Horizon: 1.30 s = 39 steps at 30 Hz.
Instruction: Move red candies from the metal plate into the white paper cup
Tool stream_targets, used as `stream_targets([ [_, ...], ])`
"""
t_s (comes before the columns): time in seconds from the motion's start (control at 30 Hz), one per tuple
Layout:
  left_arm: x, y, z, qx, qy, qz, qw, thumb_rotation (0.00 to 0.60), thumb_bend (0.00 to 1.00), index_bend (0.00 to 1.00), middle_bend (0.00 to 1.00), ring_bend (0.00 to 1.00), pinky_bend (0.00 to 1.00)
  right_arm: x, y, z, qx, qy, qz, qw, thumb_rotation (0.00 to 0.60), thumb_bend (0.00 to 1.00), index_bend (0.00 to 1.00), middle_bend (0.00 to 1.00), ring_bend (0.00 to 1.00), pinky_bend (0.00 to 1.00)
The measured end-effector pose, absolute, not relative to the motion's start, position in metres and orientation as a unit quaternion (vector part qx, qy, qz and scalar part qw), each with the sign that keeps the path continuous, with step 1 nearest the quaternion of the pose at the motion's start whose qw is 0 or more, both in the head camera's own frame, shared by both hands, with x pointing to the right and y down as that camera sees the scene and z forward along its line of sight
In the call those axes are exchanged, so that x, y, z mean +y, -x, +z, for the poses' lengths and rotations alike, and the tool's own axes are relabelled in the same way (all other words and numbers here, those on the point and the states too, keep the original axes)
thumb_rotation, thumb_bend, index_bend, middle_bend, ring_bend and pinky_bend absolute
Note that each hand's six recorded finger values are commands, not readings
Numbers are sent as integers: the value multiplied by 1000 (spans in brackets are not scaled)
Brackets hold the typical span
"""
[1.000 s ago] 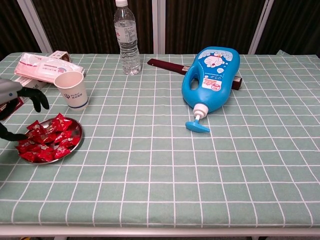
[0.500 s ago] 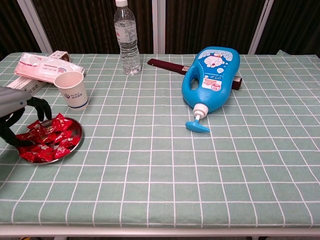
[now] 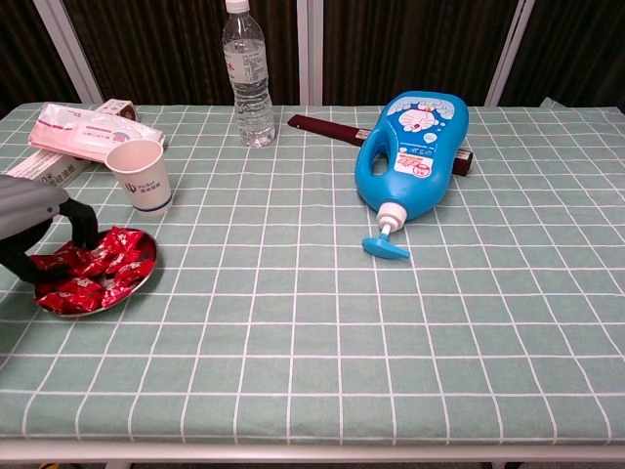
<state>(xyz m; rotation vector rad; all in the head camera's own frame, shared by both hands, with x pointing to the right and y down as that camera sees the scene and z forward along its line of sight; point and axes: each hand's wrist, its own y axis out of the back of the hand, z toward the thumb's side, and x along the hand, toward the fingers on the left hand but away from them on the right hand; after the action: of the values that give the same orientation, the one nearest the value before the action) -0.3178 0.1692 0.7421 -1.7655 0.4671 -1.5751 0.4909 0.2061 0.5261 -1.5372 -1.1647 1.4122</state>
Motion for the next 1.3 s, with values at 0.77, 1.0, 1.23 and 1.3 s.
stream_targets([
  [0.77, 167, 301, 724, 201, 714, -548, 388, 600, 506, 701, 760, 856, 1000, 206, -490, 526, -455, 599, 548, 366, 600, 36, 67, 158, 71, 412],
  [1.0, 141, 287, 699, 230, 720, -516, 403, 600, 512, 704, 763, 856, 1000, 208, -491, 523, -455, 598, 547, 369, 600, 36, 67, 158, 70, 412],
  [1.23, 93, 259, 679, 258, 722, -482, 424, 600, 515, 704, 767, 856, 1000, 210, -493, 520, -458, 594, 549, 369, 600, 36, 67, 158, 71, 412],
  [1.3, 83, 252, 679, 257, 724, -479, 425, 600, 515, 704, 767, 856, 1000, 211, -494, 520, -459, 592, 551, 368, 600, 36, 67, 158, 71, 412],
])
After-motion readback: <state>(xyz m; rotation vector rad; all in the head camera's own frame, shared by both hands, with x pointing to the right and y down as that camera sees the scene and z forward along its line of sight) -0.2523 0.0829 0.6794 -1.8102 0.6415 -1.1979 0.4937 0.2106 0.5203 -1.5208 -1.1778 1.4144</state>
